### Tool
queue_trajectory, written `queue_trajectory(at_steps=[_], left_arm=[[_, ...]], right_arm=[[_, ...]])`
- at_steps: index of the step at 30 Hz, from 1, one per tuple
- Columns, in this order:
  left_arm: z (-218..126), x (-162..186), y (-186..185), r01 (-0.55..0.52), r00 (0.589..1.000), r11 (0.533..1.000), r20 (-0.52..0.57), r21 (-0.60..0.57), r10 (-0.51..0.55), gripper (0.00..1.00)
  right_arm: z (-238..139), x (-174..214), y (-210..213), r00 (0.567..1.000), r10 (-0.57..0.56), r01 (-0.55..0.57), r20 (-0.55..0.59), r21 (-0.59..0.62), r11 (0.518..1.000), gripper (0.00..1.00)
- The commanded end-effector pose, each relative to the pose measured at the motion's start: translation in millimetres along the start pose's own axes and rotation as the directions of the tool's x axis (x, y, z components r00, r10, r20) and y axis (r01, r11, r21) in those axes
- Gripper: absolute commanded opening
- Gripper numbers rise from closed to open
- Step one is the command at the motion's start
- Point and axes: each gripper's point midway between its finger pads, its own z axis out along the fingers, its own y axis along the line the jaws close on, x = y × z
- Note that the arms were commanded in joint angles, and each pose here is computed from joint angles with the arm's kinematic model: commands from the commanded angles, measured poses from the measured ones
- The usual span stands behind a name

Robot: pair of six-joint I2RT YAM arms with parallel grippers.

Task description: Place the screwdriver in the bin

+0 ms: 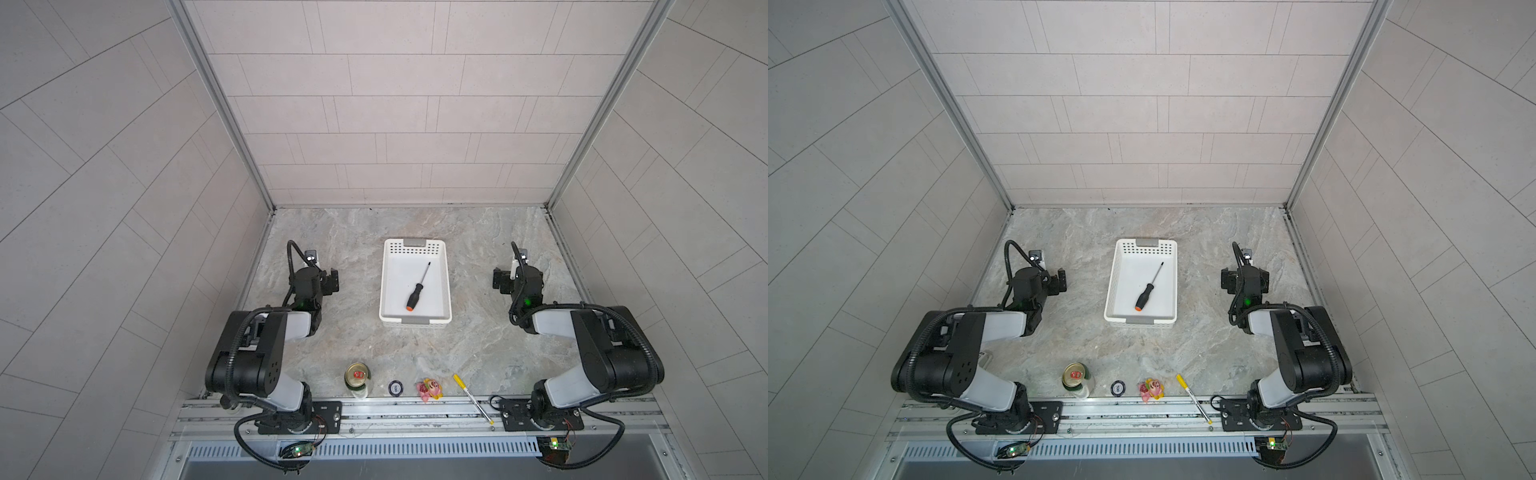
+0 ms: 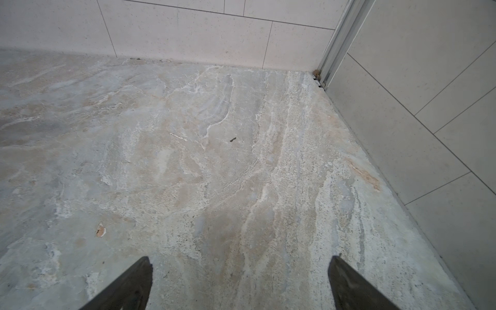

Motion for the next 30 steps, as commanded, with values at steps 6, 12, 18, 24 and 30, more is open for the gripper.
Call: queue_trajectory(at_steps=[6,12,18,24,30], left_arm=[[1.7,-2.2,-1.2,-0.011,1.000,1.000,-0.002,0.001,0.011,1.00],[1.9,-2.9,-1.4,-0.010,1.000,1.000,-0.001,0.002,0.010,1.00],[1.8,-2.2,-0.9,-0.011,1.000,1.000,-0.002,0.001,0.011,1.00],[1.9,-2.9,-1.2,-0.010,1.000,1.000,0.000,0.001,0.010,1.00],[1.9,-2.9,-1.1,-0.010,1.000,1.000,-0.001,0.000,0.010,1.00]], right_arm=[[-9.3,-3.2,-1.0,0.999,-0.002,0.002,0.045,-0.005,1.000,1.00],[-4.1,-2.1,1.5,1.000,-0.016,0.016,0.016,-0.007,1.000,1.00],[-1.0,-0.5,2.2,1.000,-0.021,0.021,0.000,-0.008,1.000,1.00],[0.0,0.0,2.6,1.000,-0.024,0.024,-0.005,-0.008,1.000,1.00],[-1.4,-0.4,2.4,1.000,-0.021,0.021,0.001,-0.009,1.000,1.00]])
